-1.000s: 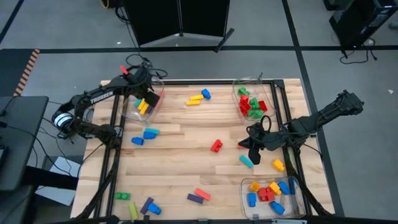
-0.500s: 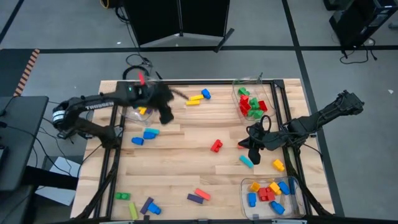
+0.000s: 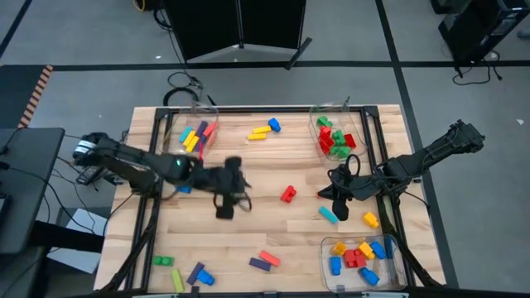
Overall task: Sort blocks by size
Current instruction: Put the orange block into the top left transparent bin
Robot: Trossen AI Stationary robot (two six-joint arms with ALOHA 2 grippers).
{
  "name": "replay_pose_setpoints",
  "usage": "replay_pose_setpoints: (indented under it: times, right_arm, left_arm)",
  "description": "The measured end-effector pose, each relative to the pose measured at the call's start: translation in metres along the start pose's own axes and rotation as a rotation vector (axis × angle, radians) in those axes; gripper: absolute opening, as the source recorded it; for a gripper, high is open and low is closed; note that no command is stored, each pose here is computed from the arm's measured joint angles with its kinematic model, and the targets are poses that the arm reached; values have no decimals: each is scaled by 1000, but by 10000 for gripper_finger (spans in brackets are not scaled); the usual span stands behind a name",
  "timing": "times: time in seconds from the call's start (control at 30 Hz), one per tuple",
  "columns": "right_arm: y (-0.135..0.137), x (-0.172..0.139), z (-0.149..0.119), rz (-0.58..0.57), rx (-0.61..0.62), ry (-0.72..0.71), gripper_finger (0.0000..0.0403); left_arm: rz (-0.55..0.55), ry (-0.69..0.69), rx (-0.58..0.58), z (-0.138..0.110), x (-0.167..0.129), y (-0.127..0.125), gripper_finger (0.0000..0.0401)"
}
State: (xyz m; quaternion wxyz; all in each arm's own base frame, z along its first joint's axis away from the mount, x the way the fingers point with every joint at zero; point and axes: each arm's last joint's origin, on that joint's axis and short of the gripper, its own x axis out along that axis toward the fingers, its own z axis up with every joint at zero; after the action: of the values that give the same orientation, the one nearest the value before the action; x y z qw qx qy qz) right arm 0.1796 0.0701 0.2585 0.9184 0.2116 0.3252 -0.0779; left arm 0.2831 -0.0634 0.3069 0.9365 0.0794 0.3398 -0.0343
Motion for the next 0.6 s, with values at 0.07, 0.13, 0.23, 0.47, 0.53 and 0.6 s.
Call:
replay_pose_setpoints:
  times: [0.07, 0.13, 0.23, 0.47, 0.53, 0.6]
  right_arm:
    - [0, 0, 0, 1, -1, 1, 21]
    - [0, 0, 0, 6, -7, 7, 20]
    - [0, 0, 0, 11, -27, 11, 15]
    - [0, 0, 0, 11, -27, 10, 21]
    - [0, 0, 0, 11, -27, 11, 25]
    - [0, 0, 0, 12, -27, 11, 25]
  left_arm:
    - [-13, -33, 30, 4, 10, -17, 170]
    - [-29, -64, 51, 6, 21, -32, 170]
    - [-62, -100, 103, 7, 42, -53, 170]
    - [-131, -106, 172, -7, 94, -93, 170]
    - [-150, -75, 157, -15, 110, -99, 170]
    - [-176, -57, 115, -22, 124, -104, 170]
